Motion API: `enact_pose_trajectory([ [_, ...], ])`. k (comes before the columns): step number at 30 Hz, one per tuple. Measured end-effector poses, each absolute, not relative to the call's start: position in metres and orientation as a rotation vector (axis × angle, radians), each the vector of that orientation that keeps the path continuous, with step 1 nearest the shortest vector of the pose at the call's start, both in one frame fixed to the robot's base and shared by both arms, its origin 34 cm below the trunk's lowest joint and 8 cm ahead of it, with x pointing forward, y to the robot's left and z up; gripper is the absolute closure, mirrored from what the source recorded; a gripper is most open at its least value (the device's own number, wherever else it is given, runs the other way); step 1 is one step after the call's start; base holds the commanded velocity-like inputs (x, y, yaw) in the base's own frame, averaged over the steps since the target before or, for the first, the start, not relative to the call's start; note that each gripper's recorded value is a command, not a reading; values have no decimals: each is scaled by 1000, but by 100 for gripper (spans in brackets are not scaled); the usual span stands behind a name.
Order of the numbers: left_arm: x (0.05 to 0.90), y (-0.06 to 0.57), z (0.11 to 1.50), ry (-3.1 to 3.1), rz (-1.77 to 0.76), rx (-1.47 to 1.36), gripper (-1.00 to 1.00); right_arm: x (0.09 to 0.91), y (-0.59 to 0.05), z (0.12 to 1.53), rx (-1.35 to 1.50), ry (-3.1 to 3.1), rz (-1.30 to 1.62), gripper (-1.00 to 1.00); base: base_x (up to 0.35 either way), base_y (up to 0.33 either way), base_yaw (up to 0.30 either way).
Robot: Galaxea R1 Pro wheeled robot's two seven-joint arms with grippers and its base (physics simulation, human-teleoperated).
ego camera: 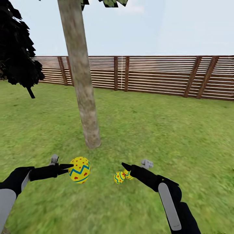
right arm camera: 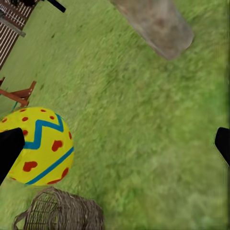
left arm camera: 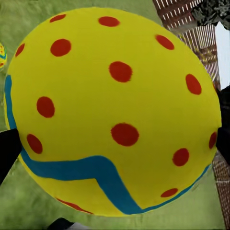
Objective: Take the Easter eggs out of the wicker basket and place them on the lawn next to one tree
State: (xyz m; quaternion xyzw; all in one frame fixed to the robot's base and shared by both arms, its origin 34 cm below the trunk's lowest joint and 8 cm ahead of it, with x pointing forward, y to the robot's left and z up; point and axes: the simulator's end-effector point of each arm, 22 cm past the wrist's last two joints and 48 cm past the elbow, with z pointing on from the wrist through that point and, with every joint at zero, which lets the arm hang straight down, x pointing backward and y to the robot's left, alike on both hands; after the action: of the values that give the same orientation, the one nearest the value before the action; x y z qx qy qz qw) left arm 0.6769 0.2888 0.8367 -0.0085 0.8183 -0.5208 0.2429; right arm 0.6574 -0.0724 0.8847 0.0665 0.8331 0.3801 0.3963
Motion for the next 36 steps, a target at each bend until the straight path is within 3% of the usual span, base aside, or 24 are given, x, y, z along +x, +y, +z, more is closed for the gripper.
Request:
enact_pose_trajectory([
  [5,686,303,811,2331,-1244,-66,100,660,-84,886,199,2102,949,-100,1,-1,-200],
  [15,717,319,691,2628,-169,-245,100,661,-88,892,202,2090,943,-100,0,0,-199],
  [21,717,304,689,2634,-110,-247,100,661,-86,892,199,2093,937,-100,18,0,-37],
  [27,718,304,690,2627,-110,-243,100,660,-84,893,193,2093,940,-100,295,-7,0],
  [36,719,303,691,2623,-110,-240,100,660,-84,894,192,2090,942,-100,269,-216,124],
])
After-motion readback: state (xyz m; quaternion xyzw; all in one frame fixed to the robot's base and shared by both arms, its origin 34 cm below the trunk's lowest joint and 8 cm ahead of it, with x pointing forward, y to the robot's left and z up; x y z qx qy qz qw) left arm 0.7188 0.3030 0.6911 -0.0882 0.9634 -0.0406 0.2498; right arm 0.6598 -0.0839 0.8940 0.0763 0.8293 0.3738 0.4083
